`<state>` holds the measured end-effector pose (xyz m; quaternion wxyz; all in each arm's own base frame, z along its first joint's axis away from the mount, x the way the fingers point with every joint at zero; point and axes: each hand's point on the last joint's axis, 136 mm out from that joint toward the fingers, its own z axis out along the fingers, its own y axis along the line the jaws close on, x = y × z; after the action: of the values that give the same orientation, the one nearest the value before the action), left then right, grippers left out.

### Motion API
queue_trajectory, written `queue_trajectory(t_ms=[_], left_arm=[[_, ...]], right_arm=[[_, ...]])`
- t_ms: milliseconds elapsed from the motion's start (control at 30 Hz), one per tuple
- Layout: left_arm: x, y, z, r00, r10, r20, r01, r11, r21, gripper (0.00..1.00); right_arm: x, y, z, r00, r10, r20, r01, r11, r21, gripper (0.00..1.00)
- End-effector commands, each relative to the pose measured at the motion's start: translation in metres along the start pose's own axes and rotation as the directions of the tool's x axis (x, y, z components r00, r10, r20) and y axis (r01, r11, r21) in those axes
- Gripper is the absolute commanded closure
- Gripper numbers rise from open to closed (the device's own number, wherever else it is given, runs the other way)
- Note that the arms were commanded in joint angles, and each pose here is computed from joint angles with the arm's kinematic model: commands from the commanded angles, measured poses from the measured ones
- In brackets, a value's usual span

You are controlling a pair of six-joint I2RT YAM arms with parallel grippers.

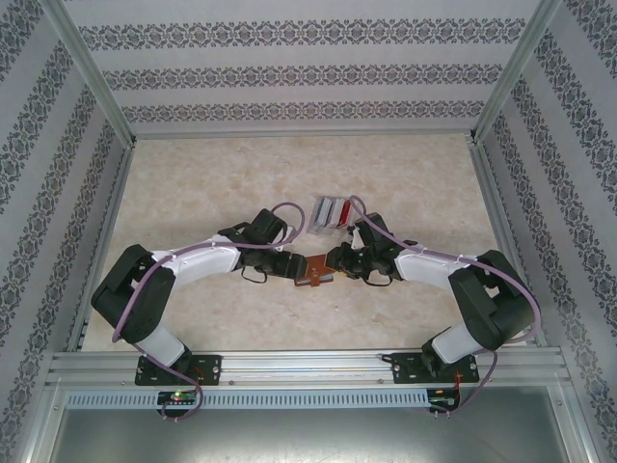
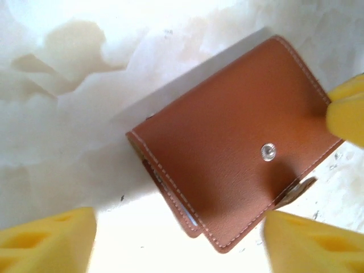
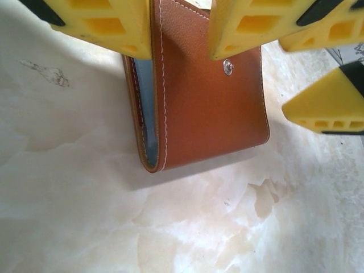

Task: Put the credit cards into the card holder

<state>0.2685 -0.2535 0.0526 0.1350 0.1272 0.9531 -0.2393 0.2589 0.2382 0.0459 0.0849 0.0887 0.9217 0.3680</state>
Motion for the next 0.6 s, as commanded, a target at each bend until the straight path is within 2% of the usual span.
queue_trajectory(t_ms=[0, 133, 267, 433, 567], left_arm=[[-0.010, -0.008, -0.004, 0.993, 0.112, 0.025, -0.112, 0.994, 0.014, 0.00], [-0.011, -0.012, 0.002, 0.982, 0.188, 0.013, -0.188, 0.981, 0.043, 0.00], [-0.013, -0.008, -0.003, 0.952, 0.304, 0.023, -0.304, 0.953, 0.004, 0.02], [-0.015, -0.005, -0.008, 0.880, 0.473, 0.033, -0.469, 0.879, -0.080, 0.03], [-0.012, 0.002, 0.001, 0.825, 0.564, -0.019, -0.560, 0.814, -0.157, 0.04]], right_arm=[[-0.006, 0.013, -0.003, 1.000, 0.003, 0.013, -0.002, 0.999, -0.046, 0.68], [-0.009, 0.019, -0.004, 0.999, 0.040, 0.019, -0.039, 0.997, -0.072, 0.68], [-0.012, 0.020, -0.003, 0.997, 0.077, 0.023, -0.074, 0.993, -0.096, 0.68], [-0.015, 0.021, 0.000, 0.995, 0.097, 0.017, -0.095, 0.990, -0.109, 0.69], [-0.016, 0.018, 0.001, 0.994, 0.106, 0.013, -0.104, 0.989, -0.106, 0.70]])
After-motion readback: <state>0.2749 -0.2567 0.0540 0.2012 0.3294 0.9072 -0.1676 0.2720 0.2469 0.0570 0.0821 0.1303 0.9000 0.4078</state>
